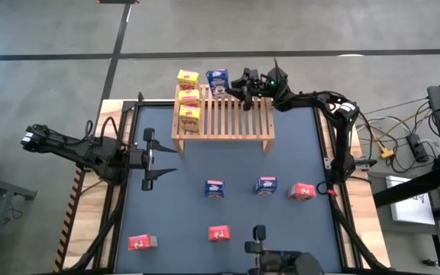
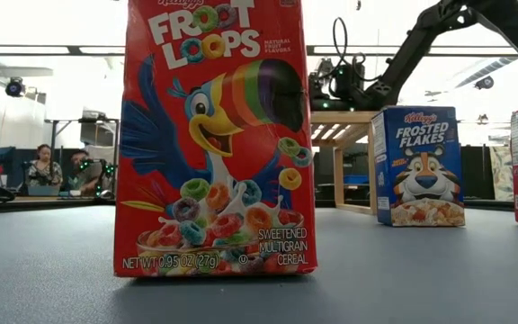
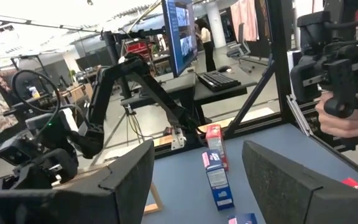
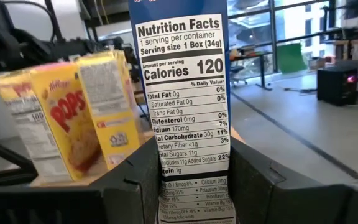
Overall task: Stack cereal on shelf
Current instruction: Put the top blue cereal box on the shelf, then put the left blue cereal box on the shelf aligned with the other blue cereal box
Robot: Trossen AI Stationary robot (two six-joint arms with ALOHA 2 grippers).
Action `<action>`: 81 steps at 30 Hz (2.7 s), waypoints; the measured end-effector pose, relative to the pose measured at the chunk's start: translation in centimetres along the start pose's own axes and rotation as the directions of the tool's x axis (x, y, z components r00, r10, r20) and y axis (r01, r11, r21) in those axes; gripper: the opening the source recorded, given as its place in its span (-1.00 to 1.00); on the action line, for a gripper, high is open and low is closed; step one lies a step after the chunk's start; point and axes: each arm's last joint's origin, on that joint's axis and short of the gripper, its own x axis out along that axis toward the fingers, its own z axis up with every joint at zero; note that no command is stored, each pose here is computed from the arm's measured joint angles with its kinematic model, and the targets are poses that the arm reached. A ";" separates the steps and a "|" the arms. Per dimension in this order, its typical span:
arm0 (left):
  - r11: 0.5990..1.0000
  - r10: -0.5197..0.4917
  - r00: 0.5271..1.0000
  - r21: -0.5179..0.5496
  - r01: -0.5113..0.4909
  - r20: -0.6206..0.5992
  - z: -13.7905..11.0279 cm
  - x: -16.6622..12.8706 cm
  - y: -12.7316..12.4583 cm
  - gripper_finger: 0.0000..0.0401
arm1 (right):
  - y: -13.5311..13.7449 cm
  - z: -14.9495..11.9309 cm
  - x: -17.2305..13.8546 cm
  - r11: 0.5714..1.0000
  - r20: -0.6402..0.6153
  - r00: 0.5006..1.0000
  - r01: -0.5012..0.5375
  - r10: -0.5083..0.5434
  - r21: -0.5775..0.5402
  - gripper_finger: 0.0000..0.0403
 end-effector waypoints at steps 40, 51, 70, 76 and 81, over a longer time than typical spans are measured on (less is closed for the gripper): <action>0.999 -0.008 1.000 -0.045 0.007 -0.031 -0.4 0.7 -0.3 0.14 | -0.2 -0.4 -1.6 0.996 -0.112 0.990 0.084 -0.082 0.017 0.26; 0.999 -0.005 0.999 -0.048 0.003 -0.032 -0.4 0.7 -0.3 0.14 | 2.7 3.0 -3.7 0.995 -0.101 0.991 0.079 -0.085 -0.061 0.27; 0.995 0.049 0.992 -0.084 -0.059 -0.114 -1.5 2.2 -0.7 0.14 | 19.7 4.6 -10.0 0.992 0.018 0.999 -0.024 0.027 -0.127 0.19; 0.992 0.034 0.982 -0.109 -0.055 -0.186 -2.9 4.1 -1.5 0.14 | 21.6 2.7 -11.7 0.996 0.009 0.999 -0.042 0.043 -0.081 0.18; 0.981 0.026 0.975 -0.181 -0.067 -0.220 -4.2 6.0 -2.4 0.14 | 23.1 1.9 -12.3 0.990 0.008 0.995 -0.102 0.104 -0.099 0.18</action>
